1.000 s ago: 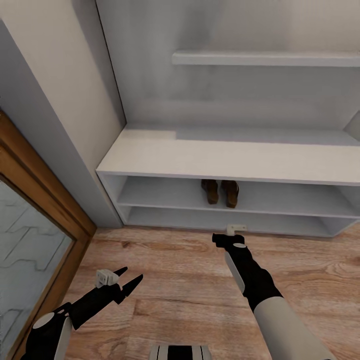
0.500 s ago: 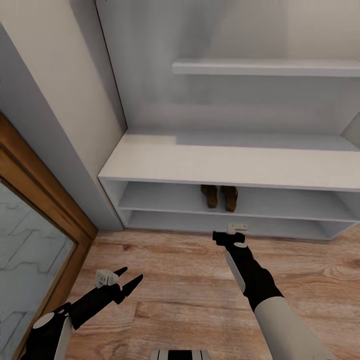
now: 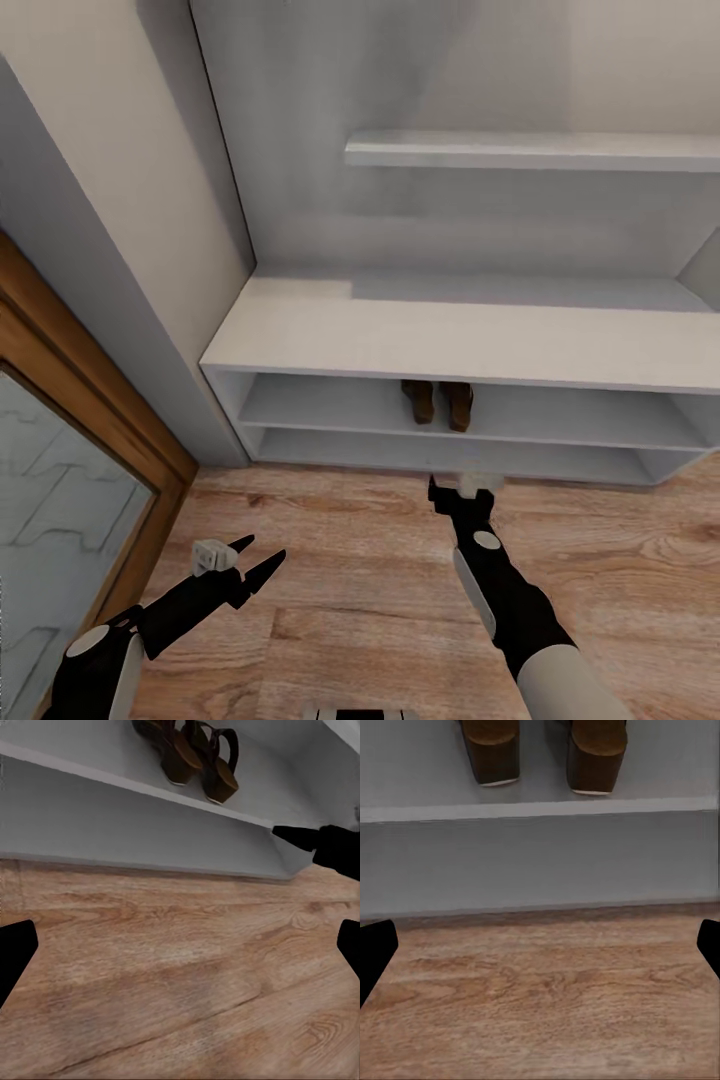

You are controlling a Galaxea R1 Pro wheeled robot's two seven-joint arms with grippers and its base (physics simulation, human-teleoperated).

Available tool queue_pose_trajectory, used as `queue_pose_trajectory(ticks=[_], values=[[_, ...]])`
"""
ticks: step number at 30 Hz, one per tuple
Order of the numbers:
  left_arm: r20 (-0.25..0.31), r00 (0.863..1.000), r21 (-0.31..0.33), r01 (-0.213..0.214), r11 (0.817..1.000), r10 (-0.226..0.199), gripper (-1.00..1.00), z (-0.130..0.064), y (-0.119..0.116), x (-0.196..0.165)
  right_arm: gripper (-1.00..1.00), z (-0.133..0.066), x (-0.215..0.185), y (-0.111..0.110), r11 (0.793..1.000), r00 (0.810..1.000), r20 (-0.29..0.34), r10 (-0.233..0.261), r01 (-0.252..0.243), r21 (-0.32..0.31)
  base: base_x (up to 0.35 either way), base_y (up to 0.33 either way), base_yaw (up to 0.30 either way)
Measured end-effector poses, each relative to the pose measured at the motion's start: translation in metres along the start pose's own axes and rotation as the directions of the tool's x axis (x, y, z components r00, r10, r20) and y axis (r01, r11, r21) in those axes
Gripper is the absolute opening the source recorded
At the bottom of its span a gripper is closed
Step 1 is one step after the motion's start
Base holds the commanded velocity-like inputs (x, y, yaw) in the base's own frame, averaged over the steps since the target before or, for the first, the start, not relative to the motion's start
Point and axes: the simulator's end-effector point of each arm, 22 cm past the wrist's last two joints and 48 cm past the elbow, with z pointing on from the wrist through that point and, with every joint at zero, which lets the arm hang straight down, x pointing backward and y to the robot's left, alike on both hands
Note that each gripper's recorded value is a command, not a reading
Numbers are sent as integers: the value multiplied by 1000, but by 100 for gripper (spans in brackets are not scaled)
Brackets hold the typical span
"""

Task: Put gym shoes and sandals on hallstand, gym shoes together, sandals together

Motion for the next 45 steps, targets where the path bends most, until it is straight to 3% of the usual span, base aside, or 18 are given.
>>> queue_pose_trajectory(ticks=[6, 12, 25, 45], values=[[-1, 1000, -2, -1, 1000, 1, 100, -4, -6, -11, 100, -19, 33, -7, 1000, 1000, -28, 0, 0, 9, 0, 0, 0], [-1, 1000, -4, 0, 1000, 0, 100, -7, -11, -21, 100, -29, 32, -9, 1000, 1000, -29, 4, -4, 14, 0, 0, -109], [0, 1000, -7, 1, 1000, -1, 100, -15, -23, -44, 100, -49, 77, -19, 999, 985, -171, -21, 26, 29, 0, 0, -291], [0, 1000, -8, 1, 1000, -1, 100, -21, -32, -59, 100, -59, 70, -23, 999, 981, -193, -1, 9, 41, 0, 0, -300]])
